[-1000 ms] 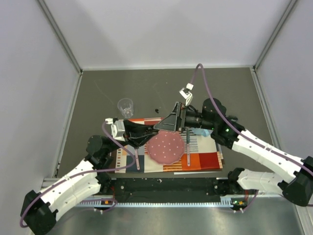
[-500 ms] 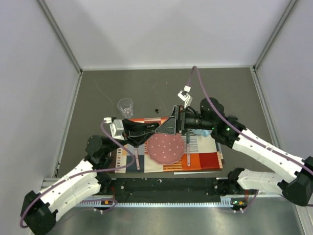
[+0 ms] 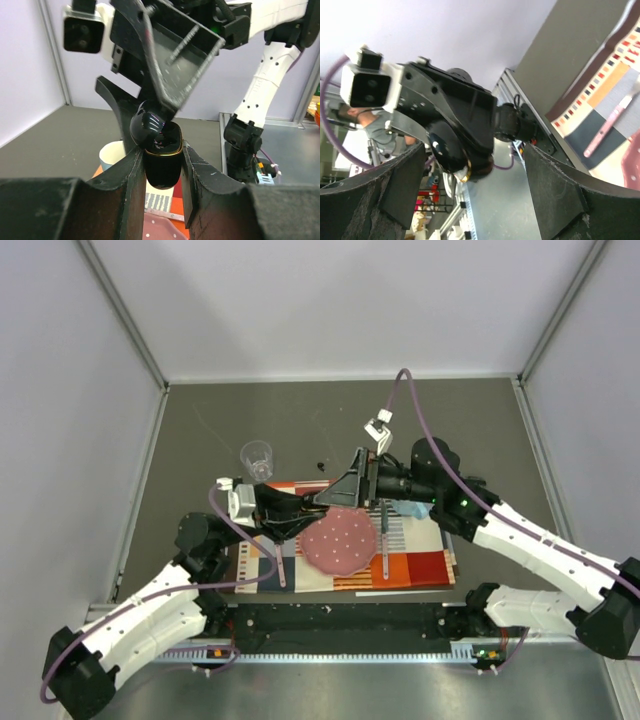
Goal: Insert the wireless bluetooth earbuds into the charging case
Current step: Open the charging case, then pick up the earbud from the center of the board.
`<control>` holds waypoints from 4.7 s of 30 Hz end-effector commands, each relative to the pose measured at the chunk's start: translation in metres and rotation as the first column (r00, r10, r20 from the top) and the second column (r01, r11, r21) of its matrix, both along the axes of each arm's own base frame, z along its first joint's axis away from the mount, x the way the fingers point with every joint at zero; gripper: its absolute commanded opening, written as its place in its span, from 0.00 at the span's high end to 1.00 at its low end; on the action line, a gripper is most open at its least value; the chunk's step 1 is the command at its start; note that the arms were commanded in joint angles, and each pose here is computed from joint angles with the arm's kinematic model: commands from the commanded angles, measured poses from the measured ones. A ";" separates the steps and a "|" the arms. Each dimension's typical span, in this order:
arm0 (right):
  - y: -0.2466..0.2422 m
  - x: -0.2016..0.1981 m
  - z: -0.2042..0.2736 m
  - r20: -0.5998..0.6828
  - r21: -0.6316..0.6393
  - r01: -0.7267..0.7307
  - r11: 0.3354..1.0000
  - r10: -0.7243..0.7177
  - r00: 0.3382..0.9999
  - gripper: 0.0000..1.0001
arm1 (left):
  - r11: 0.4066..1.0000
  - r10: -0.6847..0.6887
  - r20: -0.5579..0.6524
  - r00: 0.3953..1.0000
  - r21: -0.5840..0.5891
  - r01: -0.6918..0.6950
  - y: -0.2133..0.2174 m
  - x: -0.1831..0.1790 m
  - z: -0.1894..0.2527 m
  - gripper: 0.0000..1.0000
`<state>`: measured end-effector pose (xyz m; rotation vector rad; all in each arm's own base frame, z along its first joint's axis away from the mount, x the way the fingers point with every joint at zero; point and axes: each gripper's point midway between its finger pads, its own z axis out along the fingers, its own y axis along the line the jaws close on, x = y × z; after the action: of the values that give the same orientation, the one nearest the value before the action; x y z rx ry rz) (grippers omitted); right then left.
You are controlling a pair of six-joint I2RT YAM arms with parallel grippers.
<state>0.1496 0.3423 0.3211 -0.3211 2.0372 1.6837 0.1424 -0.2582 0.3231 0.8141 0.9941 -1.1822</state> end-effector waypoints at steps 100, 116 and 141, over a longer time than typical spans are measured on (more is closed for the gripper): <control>0.006 -0.010 0.020 -0.231 0.330 -0.030 0.943 0.112 0.966 0.64 | 0.986 0.115 0.036 0.993 -0.122 -0.110 0.014 0.011 0.028 1.00; -0.050 0.021 0.006 0.046 0.011 0.242 0.970 -0.242 0.969 0.16 | 0.939 0.307 0.102 0.946 -0.195 -0.284 0.050 0.013 0.017 1.00; -0.107 0.201 -0.100 0.320 -0.711 0.428 0.559 -0.285 0.904 0.13 | 0.944 0.286 0.106 0.952 -0.200 -0.261 0.064 -0.010 0.016 1.00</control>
<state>0.3241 0.2433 0.2297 -0.1901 2.3540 0.5898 0.1364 -0.1979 0.3306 0.5757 0.8659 -0.9560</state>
